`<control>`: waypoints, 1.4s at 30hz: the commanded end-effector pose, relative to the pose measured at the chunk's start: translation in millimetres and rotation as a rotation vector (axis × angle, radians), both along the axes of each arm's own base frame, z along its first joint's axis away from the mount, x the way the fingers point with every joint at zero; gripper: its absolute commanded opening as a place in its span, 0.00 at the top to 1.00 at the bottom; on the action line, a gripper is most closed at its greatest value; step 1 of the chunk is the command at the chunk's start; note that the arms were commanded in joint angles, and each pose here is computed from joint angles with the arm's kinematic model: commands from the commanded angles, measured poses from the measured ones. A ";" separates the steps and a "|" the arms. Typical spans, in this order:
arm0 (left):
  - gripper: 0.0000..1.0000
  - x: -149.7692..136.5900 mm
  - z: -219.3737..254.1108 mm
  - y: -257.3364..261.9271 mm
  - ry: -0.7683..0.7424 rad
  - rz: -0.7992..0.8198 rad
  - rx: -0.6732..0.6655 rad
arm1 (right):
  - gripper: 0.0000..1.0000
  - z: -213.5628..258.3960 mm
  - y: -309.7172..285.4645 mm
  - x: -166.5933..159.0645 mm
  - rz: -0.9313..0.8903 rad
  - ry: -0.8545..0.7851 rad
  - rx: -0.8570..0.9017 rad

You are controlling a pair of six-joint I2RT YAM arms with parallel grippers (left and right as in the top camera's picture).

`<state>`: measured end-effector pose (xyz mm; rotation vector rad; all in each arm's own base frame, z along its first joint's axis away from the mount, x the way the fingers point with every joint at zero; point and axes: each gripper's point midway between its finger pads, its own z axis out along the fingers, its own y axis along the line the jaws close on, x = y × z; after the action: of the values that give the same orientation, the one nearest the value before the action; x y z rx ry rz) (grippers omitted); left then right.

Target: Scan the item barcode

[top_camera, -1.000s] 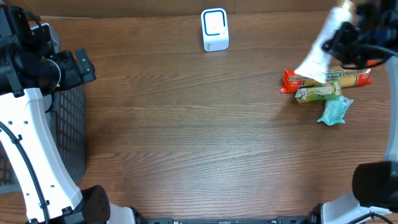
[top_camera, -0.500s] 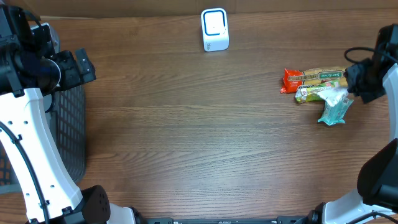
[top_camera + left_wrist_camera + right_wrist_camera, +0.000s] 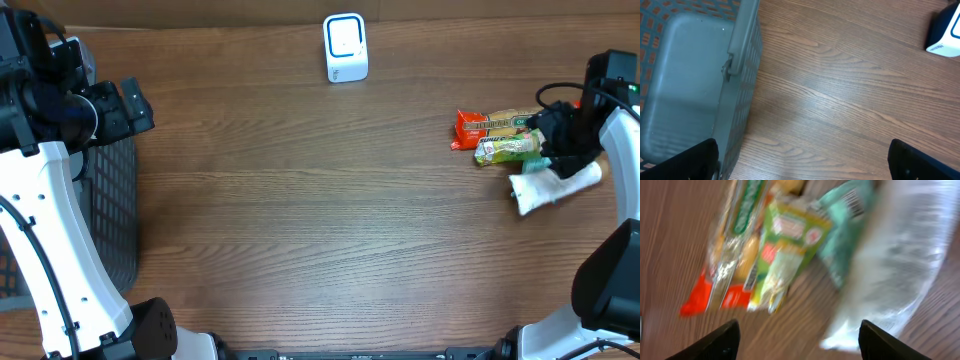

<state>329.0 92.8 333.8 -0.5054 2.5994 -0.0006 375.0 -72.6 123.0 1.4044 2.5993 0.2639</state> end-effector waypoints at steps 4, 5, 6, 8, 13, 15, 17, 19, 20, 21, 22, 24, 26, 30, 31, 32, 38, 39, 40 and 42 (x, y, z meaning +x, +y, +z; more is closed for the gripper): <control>0.00 1.2 4.1 0.2 -0.012 -0.020 0.014 | 0.19 134.8 61.4 -8.3 0.372 -0.323 -0.027; 0.00 1.2 4.1 0.2 -0.012 -0.020 0.014 | 0.17 146.9 68.5 -15.1 0.395 -0.342 -0.034; 0.01 1.3 4.1 0.2 -0.012 -0.020 0.014 | 0.12 160.2 76.9 -24.0 0.424 -0.364 -0.040; 0.00 1.2 4.1 0.2 -0.012 -0.020 0.014 | 0.00 185.0 93.1 -44.6 0.470 -0.409 -0.048; 0.00 1.2 4.1 0.2 -0.012 -0.020 0.014 | 0.00 226.2 118.2 -92.5 0.545 -0.524 -0.063; 0.00 1.3 4.1 0.2 -0.012 -0.020 0.014 | 0.00 238.6 118.6 -104.2 0.547 -0.571 -0.076; 0.00 1.2 4.1 0.2 -0.012 -0.020 0.014 | 0.00 242.7 118.3 -108.4 0.546 -0.587 -0.082; 0.00 1.3 4.1 0.2 -0.012 -0.020 0.014 | 0.00 244.4 110.3 -108.4 0.524 -0.589 -0.129; 0.00 1.2 4.1 0.2 -0.012 -0.020 0.014 | 0.00 244.3 107.1 -107.1 0.517 -0.588 -0.147; 0.00 1.3 4.1 0.2 -0.012 -0.020 0.014 | 0.00 242.7 105.1 -105.9 0.521 -0.581 -0.161; 0.01 1.2 4.1 0.2 -0.012 -0.020 0.014 | 0.00 242.2 105.2 -104.5 0.547 -0.586 -0.176; 0.00 1.2 4.1 0.2 -0.012 -0.020 0.014 | 0.00 243.2 105.5 -97.2 0.610 -0.615 -0.219; 0.00 1.2 4.1 0.2 -0.012 -0.020 0.014 | 0.00 243.9 107.0 -89.0 0.652 -0.646 -0.244; 0.00 1.2 4.1 0.2 -0.012 -0.020 0.014 | 0.00 247.8 115.1 -73.5 0.742 -0.769 -0.304; 0.00 1.3 4.1 0.2 -0.012 -0.020 0.014 | 0.00 249.0 117.9 -70.2 0.760 -0.817 -0.329; 0.01 1.2 4.1 0.2 -0.012 -0.020 0.014 | 0.00 248.4 124.3 -67.3 0.795 -0.896 -0.371; 0.00 1.2 4.1 0.2 -0.012 -0.020 0.014 | 0.00 220.5 132.7 -85.1 0.805 -1.187 -0.499; 0.00 1.3 4.1 0.2 -0.012 -0.020 0.014 | 0.00 211.3 132.0 -91.5 0.791 -1.248 -0.526; 0.01 1.2 4.1 0.2 -0.012 -0.020 0.014 | 0.00 204.1 130.3 -95.7 0.775 -1.286 -0.548; 0.01 1.2 4.1 0.2 -0.012 -0.020 0.014 | 0.00 185.0 128.5 -105.5 0.747 -1.368 -0.587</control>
<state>328.7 93.0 333.7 -0.5060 2.6005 0.0007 281.0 57.8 341.5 -0.0975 1.6442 0.3540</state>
